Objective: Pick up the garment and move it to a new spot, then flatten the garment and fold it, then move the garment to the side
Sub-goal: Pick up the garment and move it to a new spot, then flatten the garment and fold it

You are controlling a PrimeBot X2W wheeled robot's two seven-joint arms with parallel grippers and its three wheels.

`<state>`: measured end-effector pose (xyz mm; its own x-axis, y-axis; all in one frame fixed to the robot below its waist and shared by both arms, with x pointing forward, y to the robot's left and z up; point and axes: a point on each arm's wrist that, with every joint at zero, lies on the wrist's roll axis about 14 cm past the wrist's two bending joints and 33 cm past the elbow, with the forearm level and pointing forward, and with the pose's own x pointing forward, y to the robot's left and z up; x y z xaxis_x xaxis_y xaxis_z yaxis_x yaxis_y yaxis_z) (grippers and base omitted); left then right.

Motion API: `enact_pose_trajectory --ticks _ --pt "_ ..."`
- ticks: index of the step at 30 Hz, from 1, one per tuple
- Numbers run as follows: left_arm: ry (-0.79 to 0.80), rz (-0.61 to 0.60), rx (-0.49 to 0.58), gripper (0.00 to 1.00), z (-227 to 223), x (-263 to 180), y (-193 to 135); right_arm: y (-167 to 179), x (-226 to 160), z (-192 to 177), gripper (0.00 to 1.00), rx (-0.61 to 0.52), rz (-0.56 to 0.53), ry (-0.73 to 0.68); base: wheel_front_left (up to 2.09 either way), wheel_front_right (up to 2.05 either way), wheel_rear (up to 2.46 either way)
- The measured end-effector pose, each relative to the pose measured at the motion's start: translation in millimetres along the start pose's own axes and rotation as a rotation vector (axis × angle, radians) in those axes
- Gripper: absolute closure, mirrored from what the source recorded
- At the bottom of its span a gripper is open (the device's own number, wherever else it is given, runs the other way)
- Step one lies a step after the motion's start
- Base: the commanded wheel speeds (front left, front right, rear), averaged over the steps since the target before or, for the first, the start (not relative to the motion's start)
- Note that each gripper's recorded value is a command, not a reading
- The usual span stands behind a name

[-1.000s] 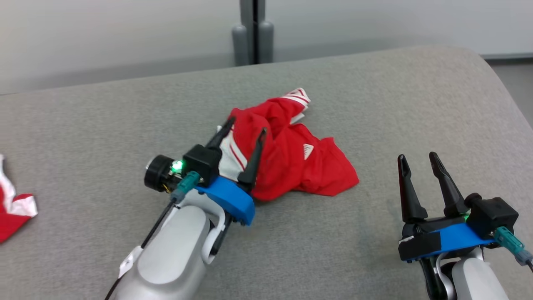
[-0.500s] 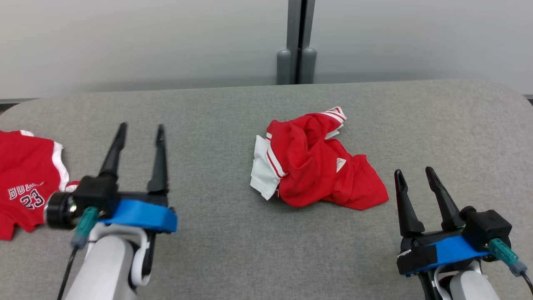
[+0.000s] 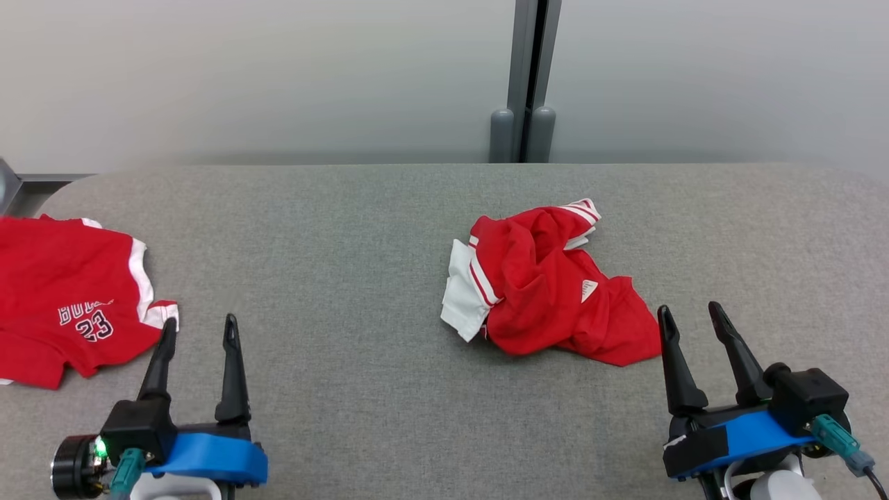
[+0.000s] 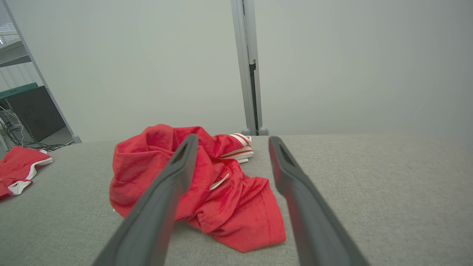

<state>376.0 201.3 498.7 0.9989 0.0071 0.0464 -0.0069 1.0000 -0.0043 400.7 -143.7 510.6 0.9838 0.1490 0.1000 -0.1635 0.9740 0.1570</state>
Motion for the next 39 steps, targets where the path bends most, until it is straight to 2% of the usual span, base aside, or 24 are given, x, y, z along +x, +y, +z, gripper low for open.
enact_pose_trajectory --ticks 10,39 --pt "0.032 0.034 -0.001 0.0 -10.5 -15.1 9.7 4.1 -6.5 -5.0 0.0 -0.01 0.011 0.02 0.0 0.0 0.0" --pt "0.042 0.023 -0.016 0.0 -15.0 -20.7 6.5 -0.5 -17.3 -9.0 0.0 -0.016 -0.006 0.036 0.0 0.0 0.0"
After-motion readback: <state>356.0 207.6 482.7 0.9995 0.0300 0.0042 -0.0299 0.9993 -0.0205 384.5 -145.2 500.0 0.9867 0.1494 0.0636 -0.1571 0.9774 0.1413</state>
